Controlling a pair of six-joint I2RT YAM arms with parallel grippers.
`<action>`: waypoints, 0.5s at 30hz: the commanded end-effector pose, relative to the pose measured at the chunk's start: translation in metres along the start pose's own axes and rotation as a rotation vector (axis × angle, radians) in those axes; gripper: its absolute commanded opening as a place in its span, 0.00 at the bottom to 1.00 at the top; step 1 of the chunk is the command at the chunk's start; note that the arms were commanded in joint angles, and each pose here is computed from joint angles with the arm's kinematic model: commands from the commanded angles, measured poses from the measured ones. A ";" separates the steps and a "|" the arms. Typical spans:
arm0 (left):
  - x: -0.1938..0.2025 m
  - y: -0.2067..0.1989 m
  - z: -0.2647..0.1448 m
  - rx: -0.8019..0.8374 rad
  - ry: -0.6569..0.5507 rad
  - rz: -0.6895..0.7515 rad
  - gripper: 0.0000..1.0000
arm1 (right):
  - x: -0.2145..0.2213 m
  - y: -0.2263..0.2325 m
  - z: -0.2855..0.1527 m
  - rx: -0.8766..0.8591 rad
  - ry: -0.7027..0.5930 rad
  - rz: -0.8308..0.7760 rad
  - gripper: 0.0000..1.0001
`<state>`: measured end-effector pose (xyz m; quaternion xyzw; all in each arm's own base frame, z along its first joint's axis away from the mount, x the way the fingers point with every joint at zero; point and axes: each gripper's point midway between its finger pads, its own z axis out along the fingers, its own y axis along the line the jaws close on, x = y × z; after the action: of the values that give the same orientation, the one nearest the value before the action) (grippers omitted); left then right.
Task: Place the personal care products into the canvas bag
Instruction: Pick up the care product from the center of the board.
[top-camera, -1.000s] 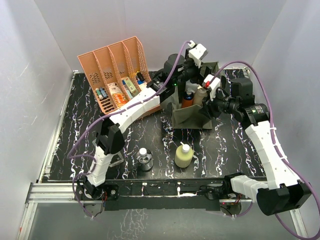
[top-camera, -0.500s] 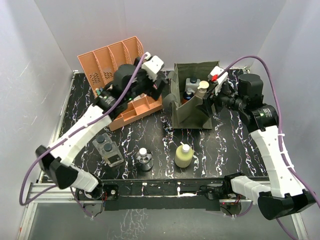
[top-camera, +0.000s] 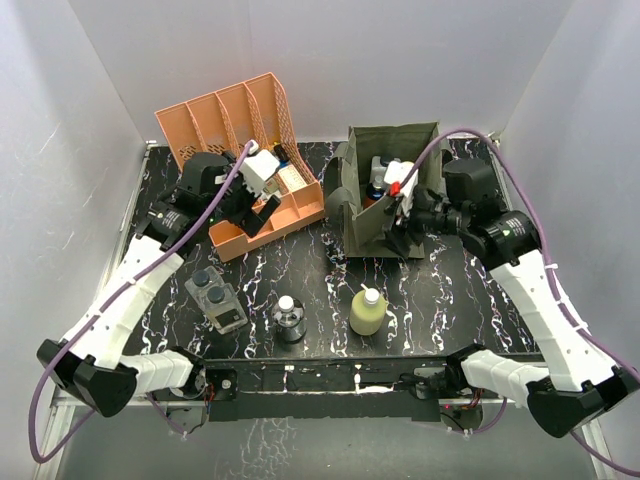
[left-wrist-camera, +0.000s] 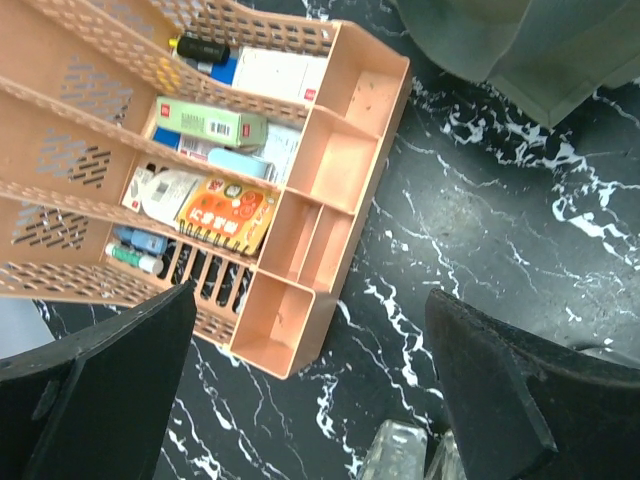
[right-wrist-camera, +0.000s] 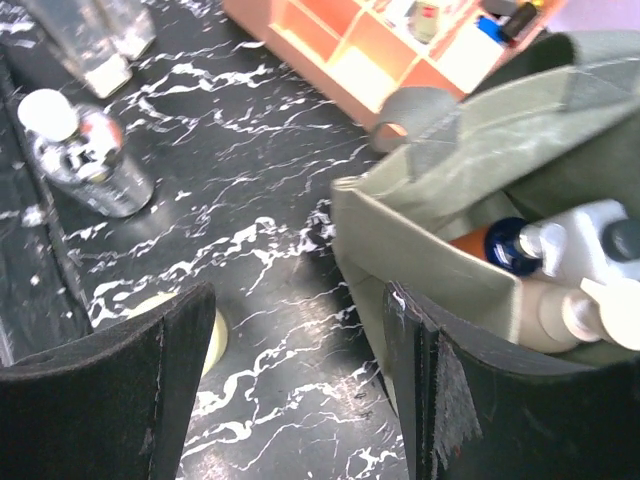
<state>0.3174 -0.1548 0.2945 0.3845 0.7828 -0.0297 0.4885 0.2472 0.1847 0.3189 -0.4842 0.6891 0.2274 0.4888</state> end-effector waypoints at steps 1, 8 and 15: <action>0.019 0.003 -0.002 0.003 0.063 -0.006 0.96 | 0.008 0.036 -0.001 -0.112 0.035 -0.137 0.70; 0.018 0.007 0.026 0.010 0.111 -0.017 0.96 | 0.054 0.102 0.010 -0.317 0.177 -0.082 0.72; 0.009 0.013 0.043 0.007 0.108 -0.006 0.96 | 0.090 0.120 0.016 -0.304 0.268 -0.002 0.77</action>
<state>0.3465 -0.1570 0.2402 0.3911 0.8240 -0.0187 0.4096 0.1398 0.2143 0.2193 -0.6061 0.6779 0.2797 0.3079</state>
